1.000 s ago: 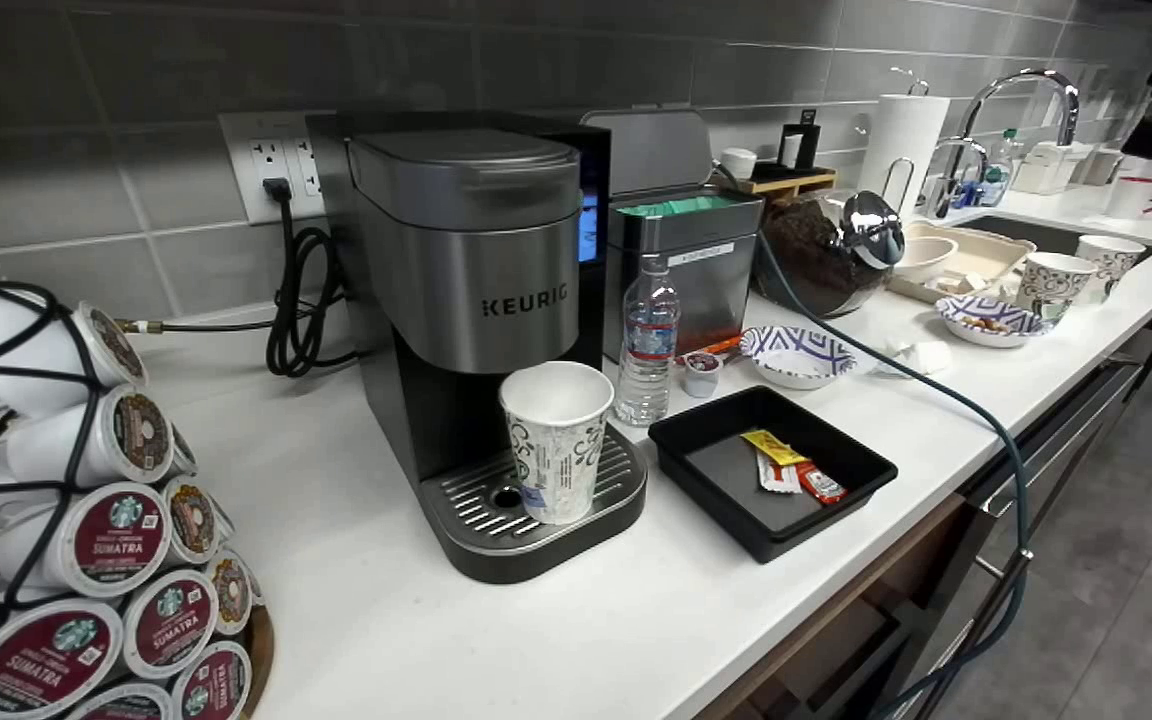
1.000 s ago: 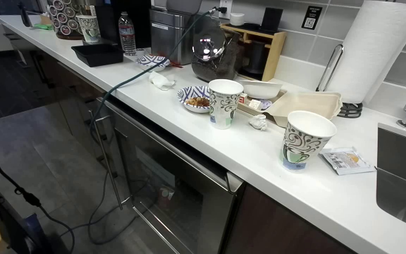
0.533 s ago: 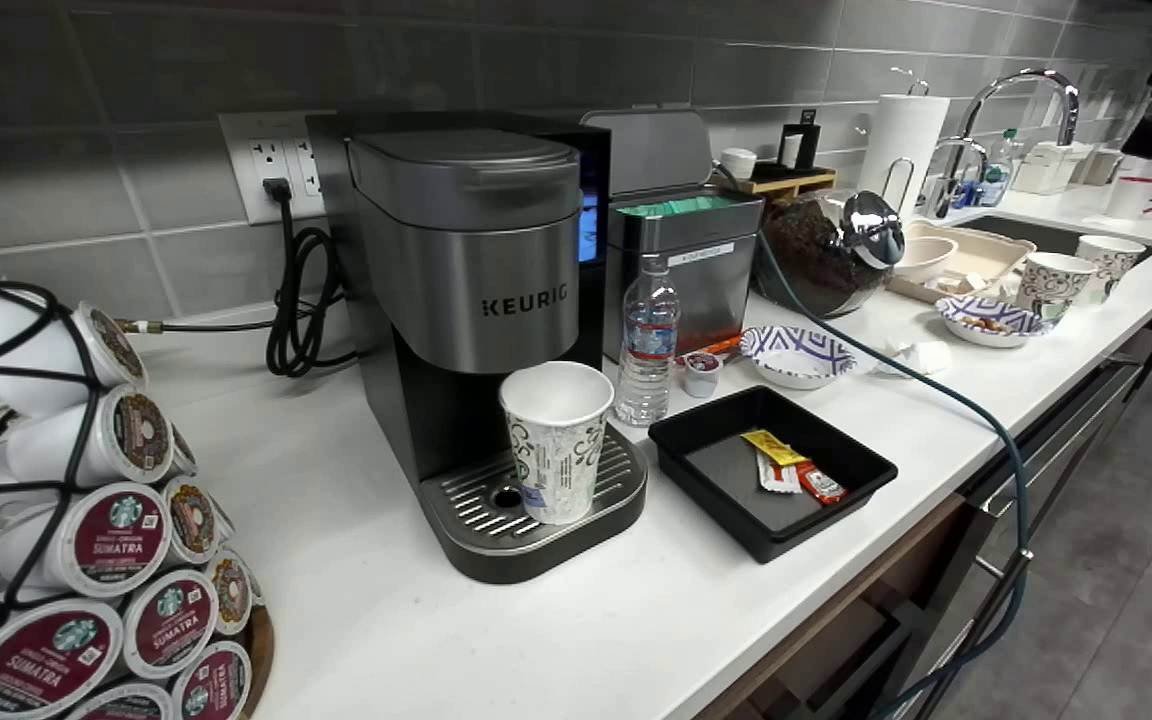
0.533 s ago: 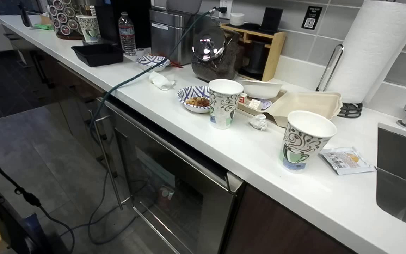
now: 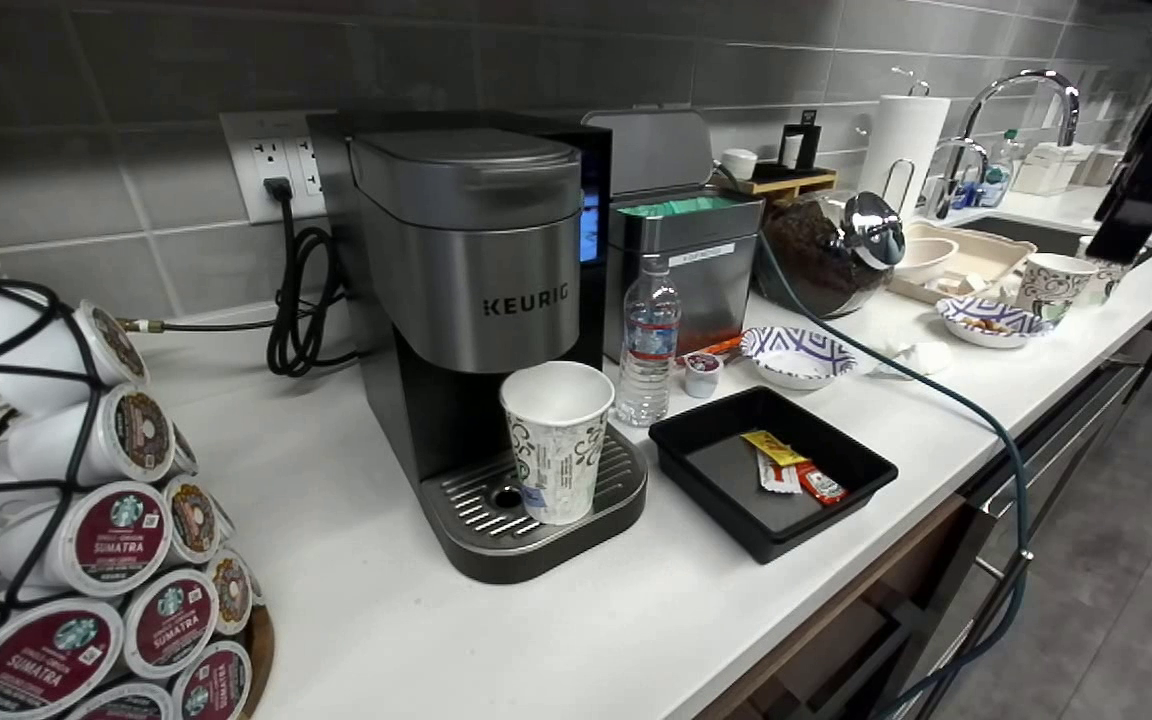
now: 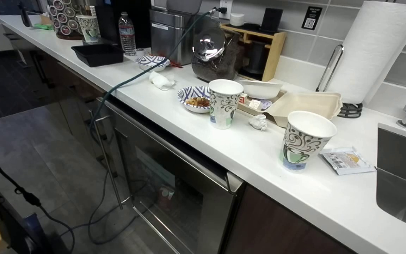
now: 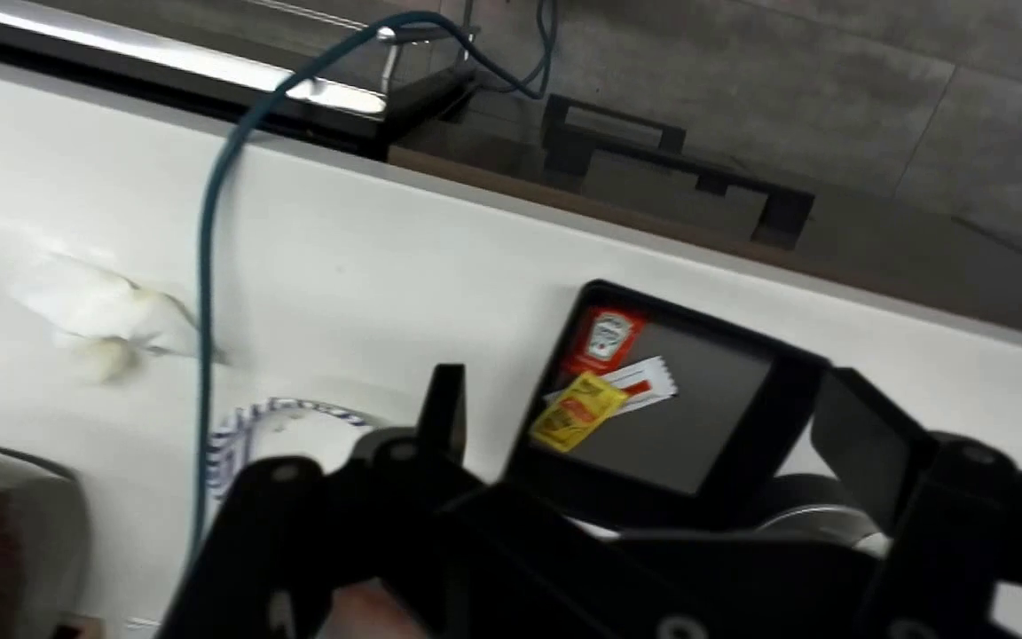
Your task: Remove a stachet from the black container
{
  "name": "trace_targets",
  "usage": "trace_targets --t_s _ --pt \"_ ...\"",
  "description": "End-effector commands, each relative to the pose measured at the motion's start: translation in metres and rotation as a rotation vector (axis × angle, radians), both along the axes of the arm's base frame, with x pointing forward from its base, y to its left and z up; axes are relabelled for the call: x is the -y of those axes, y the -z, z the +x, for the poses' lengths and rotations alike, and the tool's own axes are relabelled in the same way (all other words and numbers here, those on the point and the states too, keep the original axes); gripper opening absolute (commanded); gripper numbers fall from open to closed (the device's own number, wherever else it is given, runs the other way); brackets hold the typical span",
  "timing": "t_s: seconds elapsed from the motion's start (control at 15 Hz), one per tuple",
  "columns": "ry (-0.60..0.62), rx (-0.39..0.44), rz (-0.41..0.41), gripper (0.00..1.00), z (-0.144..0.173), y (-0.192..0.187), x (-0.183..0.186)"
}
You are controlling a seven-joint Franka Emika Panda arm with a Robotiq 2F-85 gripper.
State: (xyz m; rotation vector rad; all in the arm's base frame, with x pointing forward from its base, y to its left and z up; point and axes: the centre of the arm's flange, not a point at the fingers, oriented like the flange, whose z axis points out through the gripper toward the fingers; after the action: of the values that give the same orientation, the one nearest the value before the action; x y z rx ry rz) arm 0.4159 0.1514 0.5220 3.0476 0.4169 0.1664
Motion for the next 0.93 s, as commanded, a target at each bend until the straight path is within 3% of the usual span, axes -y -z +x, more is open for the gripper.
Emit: trace_targets --t_s 0.0,0.07,0.33,0.87 --pt "-0.150 -0.024 -0.036 1.00 0.001 0.027 -0.059" --pt "-0.097 -0.015 -0.023 1.00 -0.010 0.016 -0.044" --pt "-0.137 -0.034 -0.031 1.00 -0.008 0.027 -0.061" --pt "-0.119 0.068 -0.082 1.00 0.038 0.165 -0.112"
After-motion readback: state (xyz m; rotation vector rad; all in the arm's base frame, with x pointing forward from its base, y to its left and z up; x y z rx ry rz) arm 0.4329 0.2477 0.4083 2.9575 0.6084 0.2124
